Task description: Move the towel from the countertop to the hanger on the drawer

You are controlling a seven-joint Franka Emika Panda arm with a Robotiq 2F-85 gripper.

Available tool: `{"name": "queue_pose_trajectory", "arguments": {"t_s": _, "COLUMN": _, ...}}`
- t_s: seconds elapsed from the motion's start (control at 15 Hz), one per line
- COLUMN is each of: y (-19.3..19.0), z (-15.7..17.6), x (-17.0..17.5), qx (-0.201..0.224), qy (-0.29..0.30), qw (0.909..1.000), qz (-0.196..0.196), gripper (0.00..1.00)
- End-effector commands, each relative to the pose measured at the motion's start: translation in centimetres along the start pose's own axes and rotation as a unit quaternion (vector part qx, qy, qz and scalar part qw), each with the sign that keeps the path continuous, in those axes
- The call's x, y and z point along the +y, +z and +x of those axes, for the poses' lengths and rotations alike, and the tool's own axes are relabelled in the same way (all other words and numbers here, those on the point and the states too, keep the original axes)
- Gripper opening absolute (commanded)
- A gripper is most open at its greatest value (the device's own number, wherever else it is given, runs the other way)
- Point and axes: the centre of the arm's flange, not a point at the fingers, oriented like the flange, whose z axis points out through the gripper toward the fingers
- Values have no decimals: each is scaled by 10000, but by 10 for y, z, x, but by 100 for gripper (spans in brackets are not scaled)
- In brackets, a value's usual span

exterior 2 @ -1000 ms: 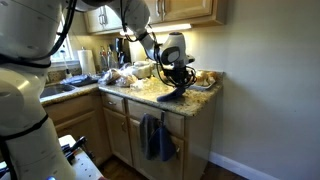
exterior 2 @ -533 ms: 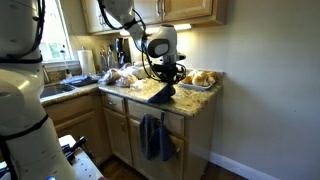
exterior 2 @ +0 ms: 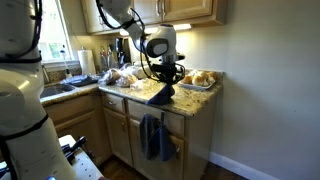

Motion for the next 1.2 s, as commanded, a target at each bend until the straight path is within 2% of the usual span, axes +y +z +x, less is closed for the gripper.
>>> {"name": "queue_pose_trajectory", "arguments": {"t_s": 0.0, "y": -3, "z": -5, "x": -1, "qx": -29, "qy": 4, "qw": 10000, "qz": 27, "gripper": 7}}
{"name": "queue_pose_trajectory", "arguments": {"t_s": 0.6, "y": -37, "z": -60, "x": -25, "qx": -12, "qy": -133, "qw": 9970, "qz": 767, "gripper": 7}}
{"name": "queue_pose_trajectory", "arguments": {"t_s": 1.13, "y": -38, "z": -126, "x": -38, "qx": -828, "qy": 34, "qw": 9902, "qz": 1126, "gripper": 7}}
